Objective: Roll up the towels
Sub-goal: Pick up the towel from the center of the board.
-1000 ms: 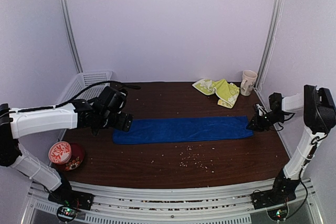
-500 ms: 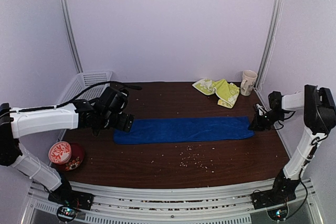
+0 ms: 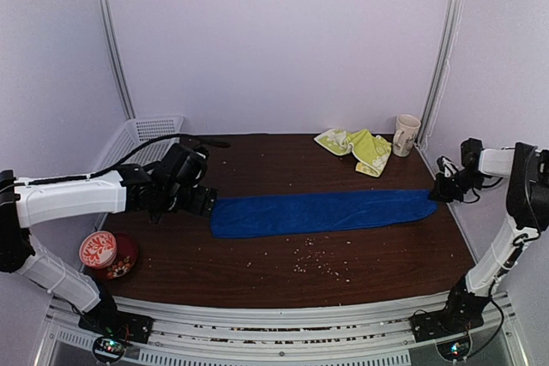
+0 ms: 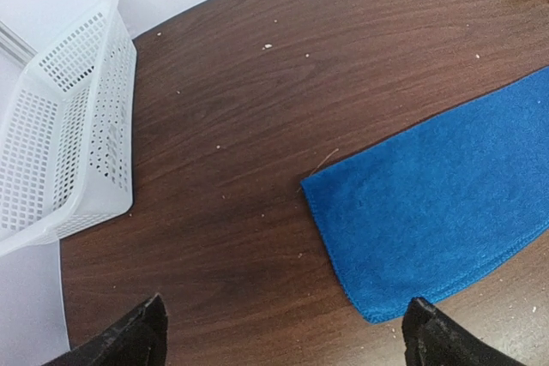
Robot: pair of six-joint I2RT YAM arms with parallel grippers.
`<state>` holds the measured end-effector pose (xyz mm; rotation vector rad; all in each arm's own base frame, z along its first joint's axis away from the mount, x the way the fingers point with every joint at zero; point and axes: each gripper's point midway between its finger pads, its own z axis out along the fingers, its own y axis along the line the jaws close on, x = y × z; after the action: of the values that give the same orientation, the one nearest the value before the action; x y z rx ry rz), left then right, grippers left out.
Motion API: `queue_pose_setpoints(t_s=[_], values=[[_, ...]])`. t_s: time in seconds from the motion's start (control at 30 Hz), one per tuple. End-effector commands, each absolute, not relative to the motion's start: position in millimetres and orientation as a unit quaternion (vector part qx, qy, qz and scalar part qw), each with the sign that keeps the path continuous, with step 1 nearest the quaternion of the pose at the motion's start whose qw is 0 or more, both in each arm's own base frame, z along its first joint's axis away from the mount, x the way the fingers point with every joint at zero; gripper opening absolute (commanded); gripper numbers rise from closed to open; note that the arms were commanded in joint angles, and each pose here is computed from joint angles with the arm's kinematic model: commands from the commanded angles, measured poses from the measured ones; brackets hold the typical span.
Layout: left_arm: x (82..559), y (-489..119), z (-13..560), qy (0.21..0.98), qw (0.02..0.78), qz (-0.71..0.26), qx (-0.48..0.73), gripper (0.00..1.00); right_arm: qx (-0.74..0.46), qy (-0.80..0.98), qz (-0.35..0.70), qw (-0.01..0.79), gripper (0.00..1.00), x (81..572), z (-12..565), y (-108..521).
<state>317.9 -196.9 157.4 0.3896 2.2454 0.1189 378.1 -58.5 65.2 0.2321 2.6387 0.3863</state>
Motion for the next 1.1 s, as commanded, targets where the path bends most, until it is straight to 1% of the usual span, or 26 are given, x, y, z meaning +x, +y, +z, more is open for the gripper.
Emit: queue_pose_setpoints(t_s=[0.0,0.1,0.2,0.43,0.57,0.73,0.87,1.07], values=[[315,-205,162,0.892,0.427,0.024,0.149,0.98,0.069,0.951,0.12,0.275,0.0,389,101,-66],[315,-209,161,0.892,0.425,0.022,0.15,0.98,0.046,0.945,0.148,0.289,0.0,391,116,-47],[315,-210,158,0.894,0.423,0.024,0.149,0.98,0.004,0.937,0.172,0.304,0.0,394,134,-14],[320,-208,164,0.89,0.433,0.035,0.139,0.98,-0.107,0.909,0.23,0.331,0.0,407,183,92],[323,-198,175,0.884,0.444,0.06,0.131,0.98,-0.157,0.889,0.262,0.341,0.0,414,211,155],[324,-188,185,0.88,0.448,0.089,0.128,0.98,-0.219,0.874,0.283,0.328,0.0,413,216,230],[324,-179,192,0.879,0.453,0.09,0.119,0.98,-0.264,0.862,0.306,0.305,0.0,406,210,289],[326,-162,197,0.88,0.458,0.077,0.096,0.98,-0.316,0.837,0.336,0.295,0.0,396,213,368]])
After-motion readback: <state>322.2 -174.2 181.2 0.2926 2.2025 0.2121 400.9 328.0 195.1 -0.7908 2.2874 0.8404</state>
